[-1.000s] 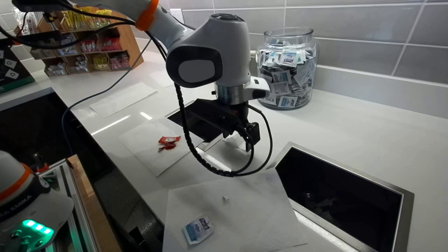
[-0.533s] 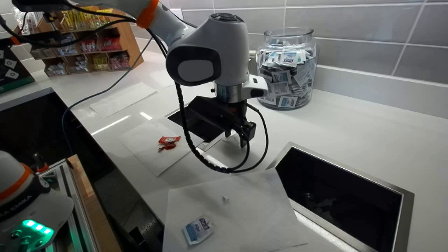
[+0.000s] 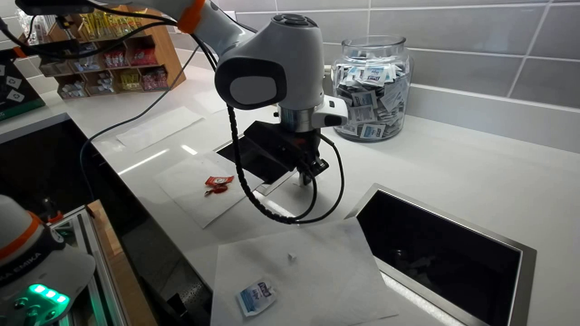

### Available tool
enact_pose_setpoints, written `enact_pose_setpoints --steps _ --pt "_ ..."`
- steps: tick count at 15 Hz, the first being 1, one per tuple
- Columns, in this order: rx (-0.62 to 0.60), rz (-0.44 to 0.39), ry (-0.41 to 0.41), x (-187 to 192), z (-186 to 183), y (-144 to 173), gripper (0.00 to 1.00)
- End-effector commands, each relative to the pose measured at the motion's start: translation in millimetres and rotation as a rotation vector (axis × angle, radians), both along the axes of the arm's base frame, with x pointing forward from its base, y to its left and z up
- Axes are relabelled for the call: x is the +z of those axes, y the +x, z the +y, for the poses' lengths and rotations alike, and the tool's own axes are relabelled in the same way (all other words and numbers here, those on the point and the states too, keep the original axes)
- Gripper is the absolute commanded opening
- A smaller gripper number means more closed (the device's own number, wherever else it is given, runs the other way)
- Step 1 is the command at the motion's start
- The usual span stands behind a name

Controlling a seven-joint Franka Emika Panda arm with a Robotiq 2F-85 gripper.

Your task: Fold the rectangular white serviette, pick up the rectangular white serviette and put it in the left bin

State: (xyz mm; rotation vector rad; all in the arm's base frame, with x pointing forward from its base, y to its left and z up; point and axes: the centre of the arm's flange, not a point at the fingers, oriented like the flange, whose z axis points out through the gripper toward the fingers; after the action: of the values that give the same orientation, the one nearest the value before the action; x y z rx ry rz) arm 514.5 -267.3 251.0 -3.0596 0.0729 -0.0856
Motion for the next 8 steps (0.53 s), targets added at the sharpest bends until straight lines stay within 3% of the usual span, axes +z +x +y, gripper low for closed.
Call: enact_pose_setpoints --steps 1,3,4,5,8 --pt "-0.084 0.025 0.013 2 -1 -6 0.0" --pt "-0.124 0.031 0.02 4 -1 -9 0.0" --pt "-0.141 0.037 0.026 6 -1 -11 0.27" --pt "-0.165 0.032 0.021 9 -1 -14 0.27" --pt "-0.21 0.019 0.027 21 -1 -20 0.5"
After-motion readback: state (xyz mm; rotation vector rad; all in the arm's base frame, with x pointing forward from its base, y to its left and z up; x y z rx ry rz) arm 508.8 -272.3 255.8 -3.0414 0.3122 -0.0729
